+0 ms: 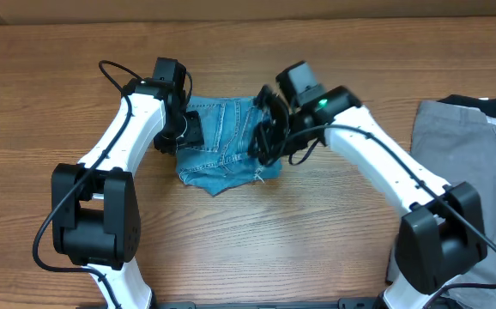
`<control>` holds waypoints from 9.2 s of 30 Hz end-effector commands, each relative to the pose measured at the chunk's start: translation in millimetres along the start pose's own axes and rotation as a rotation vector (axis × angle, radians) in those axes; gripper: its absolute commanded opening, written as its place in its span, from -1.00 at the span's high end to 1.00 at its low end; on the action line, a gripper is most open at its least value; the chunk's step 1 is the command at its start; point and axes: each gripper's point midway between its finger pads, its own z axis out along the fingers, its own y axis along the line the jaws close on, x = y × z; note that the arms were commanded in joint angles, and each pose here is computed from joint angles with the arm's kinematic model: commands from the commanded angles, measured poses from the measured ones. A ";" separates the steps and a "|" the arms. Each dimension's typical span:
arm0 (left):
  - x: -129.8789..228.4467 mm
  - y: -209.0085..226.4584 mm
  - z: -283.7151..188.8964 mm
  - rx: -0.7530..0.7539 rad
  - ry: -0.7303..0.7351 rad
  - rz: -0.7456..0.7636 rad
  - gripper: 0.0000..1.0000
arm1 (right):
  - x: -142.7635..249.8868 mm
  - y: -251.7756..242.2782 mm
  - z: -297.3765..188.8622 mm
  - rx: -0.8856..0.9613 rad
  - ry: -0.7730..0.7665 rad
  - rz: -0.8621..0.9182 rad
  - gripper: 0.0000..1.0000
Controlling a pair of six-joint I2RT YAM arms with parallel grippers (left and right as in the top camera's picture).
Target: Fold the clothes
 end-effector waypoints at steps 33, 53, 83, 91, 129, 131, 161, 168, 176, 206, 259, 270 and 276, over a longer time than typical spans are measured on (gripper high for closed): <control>4.7 4.3 4.9 -0.024 0.017 0.016 -0.15 | -13.2 8.6 -34.0 -0.075 -0.140 -0.094 -0.23; 4.2 6.0 4.9 -0.033 0.014 0.016 -0.24 | -1.1 -92.6 6.0 0.453 -0.144 0.258 0.92; 5.4 9.5 4.7 -0.052 0.018 0.019 -0.33 | 8.6 14.8 20.9 -0.101 0.011 0.028 -0.16; 6.4 10.0 4.7 -0.054 0.021 0.023 -0.35 | -5.6 -33.0 6.2 0.108 -0.058 0.074 -0.06; 2.9 9.5 4.7 -0.050 0.008 0.028 -0.39 | 45.3 -87.2 43.3 0.221 0.023 0.404 0.81; 2.6 9.4 4.7 -0.050 0.007 0.029 -0.40 | 51.7 -86.9 41.2 0.200 0.053 0.431 0.53; 1.0 -33.8 3.8 0.194 0.002 0.279 -0.10 | 25.6 -76.1 62.0 0.096 0.019 0.553 0.89; 3.2 -14.0 6.5 0.087 0.015 0.286 -0.40 | 48.1 -96.9 103.2 0.064 0.148 0.678 0.89; 21.7 -50.2 0.1 0.292 0.070 0.352 -0.04 | 40.5 -83.8 93.7 -0.009 0.147 0.614 0.88; 113.1 -6.4 70.3 0.188 0.282 0.285 0.05 | -77.7 -153.3 77.7 0.088 -0.356 0.590 0.89; -16.9 7.0 29.9 0.223 -0.025 0.146 -0.20 | 77.5 -119.5 52.4 0.132 0.310 0.642 0.92; -41.8 31.1 -42.8 0.229 -0.008 0.048 -0.70 | 10.0 -49.2 -15.1 -0.002 -0.031 0.337 0.92; 1.2 25.3 -26.0 0.268 0.151 0.019 -0.76 | 2.5 -34.9 -4.8 -0.018 -0.052 0.334 0.83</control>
